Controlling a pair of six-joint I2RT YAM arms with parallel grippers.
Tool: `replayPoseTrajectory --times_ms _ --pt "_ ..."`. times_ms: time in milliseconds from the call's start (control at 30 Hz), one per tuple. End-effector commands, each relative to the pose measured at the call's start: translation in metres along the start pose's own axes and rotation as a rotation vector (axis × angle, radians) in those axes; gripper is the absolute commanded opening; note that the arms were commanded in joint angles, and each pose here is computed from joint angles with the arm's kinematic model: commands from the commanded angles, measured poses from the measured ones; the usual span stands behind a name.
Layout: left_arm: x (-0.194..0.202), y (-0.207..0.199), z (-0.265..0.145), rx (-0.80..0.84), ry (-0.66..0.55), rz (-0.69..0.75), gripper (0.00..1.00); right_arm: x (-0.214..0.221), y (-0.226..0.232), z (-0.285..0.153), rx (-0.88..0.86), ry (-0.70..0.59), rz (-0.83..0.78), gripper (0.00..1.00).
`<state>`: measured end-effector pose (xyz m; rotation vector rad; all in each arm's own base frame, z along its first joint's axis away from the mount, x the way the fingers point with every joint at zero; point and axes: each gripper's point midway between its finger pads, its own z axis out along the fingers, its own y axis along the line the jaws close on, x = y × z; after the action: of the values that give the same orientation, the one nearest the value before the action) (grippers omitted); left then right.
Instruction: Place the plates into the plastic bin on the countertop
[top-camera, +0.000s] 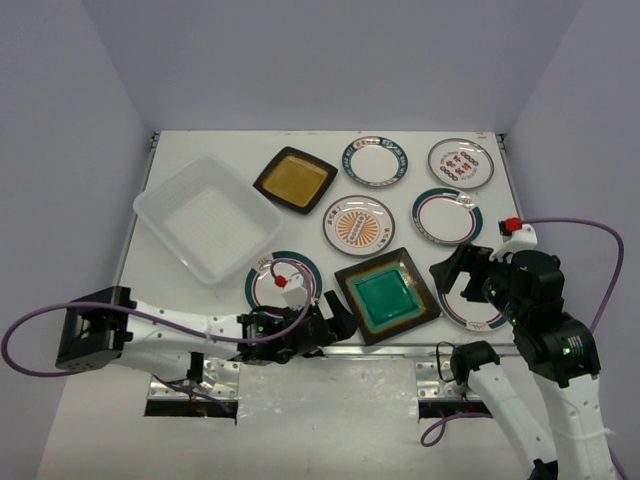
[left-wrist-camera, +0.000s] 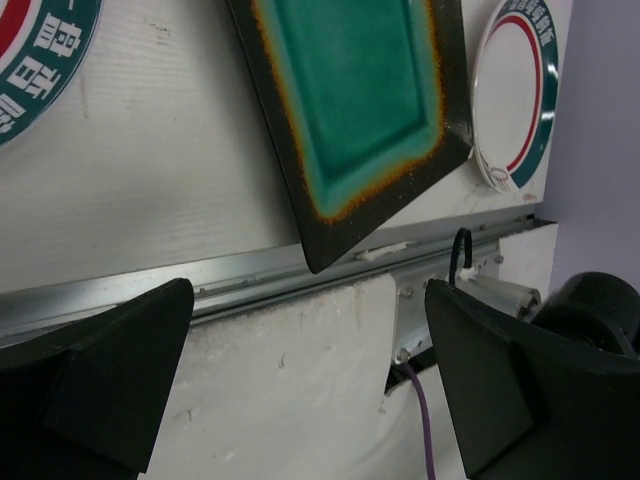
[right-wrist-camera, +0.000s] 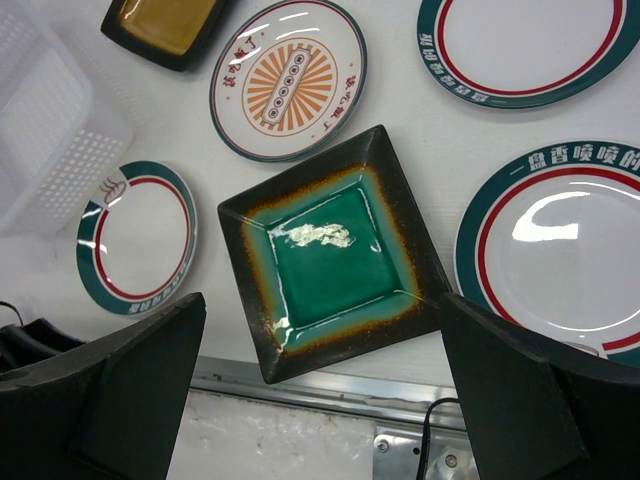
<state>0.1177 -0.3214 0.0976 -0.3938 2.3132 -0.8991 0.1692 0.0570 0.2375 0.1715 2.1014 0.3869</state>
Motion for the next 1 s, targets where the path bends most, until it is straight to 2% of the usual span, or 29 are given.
replayPoseTrajectory --times_ms 0,100,300,367,433,733,833,967 --pt "-0.013 -0.049 0.023 0.101 -0.099 -0.163 0.97 -0.011 0.006 -0.004 -0.030 -0.051 -0.007 0.99" --pt "-0.006 -0.051 0.060 0.056 -0.080 -0.180 0.90 -0.013 0.005 -0.007 -0.028 -0.066 -0.024 0.99" --pt "0.002 -0.035 0.093 -0.023 -0.094 -0.234 0.80 -0.016 0.008 -0.012 -0.049 -0.087 -0.026 0.99" --pt "0.007 -0.025 0.104 -0.054 -0.083 -0.244 0.68 -0.015 0.014 -0.013 -0.080 -0.086 -0.023 0.99" --pt "0.013 -0.020 0.109 -0.071 -0.068 -0.251 0.64 -0.015 0.017 -0.014 -0.099 -0.090 -0.020 0.99" --pt "0.017 0.007 0.114 -0.138 -0.079 -0.258 0.65 -0.015 0.017 -0.013 -0.104 -0.096 -0.020 0.99" --pt "0.011 0.016 0.119 -0.146 -0.092 -0.274 0.53 -0.012 0.018 -0.010 -0.110 -0.094 -0.012 0.99" --pt "-0.003 0.035 0.120 -0.183 -0.133 -0.282 0.52 -0.014 0.022 -0.012 -0.130 -0.106 0.005 0.99"
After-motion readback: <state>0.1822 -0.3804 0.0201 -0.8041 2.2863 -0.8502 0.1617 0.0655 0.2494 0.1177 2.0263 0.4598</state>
